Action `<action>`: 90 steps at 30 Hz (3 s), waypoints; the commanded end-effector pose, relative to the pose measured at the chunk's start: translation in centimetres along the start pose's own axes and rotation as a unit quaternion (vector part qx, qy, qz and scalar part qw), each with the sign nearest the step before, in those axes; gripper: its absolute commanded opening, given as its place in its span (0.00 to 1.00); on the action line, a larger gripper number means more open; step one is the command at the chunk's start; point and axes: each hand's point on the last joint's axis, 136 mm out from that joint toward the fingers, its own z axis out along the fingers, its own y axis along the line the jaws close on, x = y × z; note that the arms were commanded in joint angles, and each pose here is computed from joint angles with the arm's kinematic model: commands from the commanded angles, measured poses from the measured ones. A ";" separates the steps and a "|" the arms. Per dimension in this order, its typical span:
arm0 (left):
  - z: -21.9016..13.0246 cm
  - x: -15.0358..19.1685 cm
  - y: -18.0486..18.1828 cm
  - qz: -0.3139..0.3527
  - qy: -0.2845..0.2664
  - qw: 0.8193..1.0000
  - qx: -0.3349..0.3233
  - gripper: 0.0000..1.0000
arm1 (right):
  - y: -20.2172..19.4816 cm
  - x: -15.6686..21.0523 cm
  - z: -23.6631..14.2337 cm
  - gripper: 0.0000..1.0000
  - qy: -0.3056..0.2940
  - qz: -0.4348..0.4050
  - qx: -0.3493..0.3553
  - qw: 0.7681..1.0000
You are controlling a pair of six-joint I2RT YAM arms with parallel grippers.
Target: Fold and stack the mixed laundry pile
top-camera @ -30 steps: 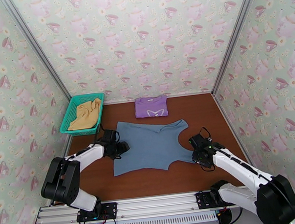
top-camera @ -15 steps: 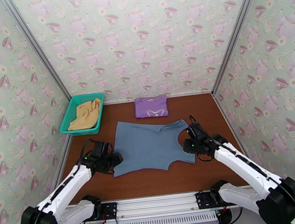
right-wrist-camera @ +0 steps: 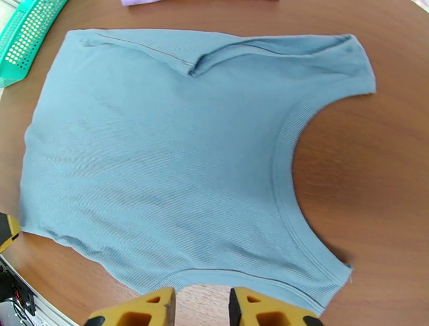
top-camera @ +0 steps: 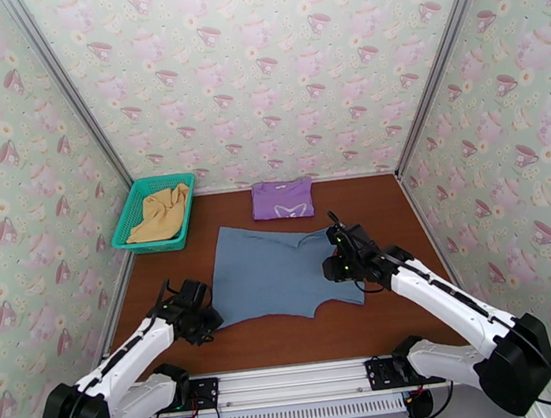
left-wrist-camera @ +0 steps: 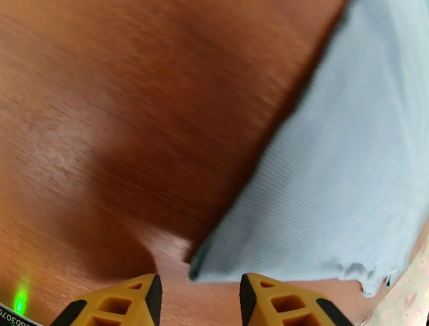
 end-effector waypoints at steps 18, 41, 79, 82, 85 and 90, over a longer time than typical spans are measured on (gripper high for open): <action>5.4 -2.2 -3.2 0.038 0.014 0.999 -0.030 0.28 | 7.3 3.9 1.9 0.38 0.049 -0.328 -0.048 0.942; 2.6 -3.3 -4.8 0.082 -0.011 0.997 -0.012 0.00 | 6.1 11.1 7.4 0.40 0.156 -0.494 0.064 0.853; -4.6 -3.5 -2.0 0.089 -0.061 0.994 -0.018 0.00 | 6.9 11.8 5.6 0.00 0.189 -0.533 0.032 0.824; -5.0 -4.8 -3.6 0.098 -0.065 0.993 -0.014 0.00 | 7.3 11.0 5.7 0.00 0.179 -0.541 0.030 0.821; -5.1 -6.2 -5.1 0.107 -0.066 0.992 -0.014 0.00 | 7.2 10.0 6.2 0.00 0.179 -0.538 0.032 0.823; -5.3 -8.6 -7.4 0.118 -0.070 0.990 -0.012 0.00 | 6.6 8.6 7.2 0.00 0.186 -0.532 0.036 0.825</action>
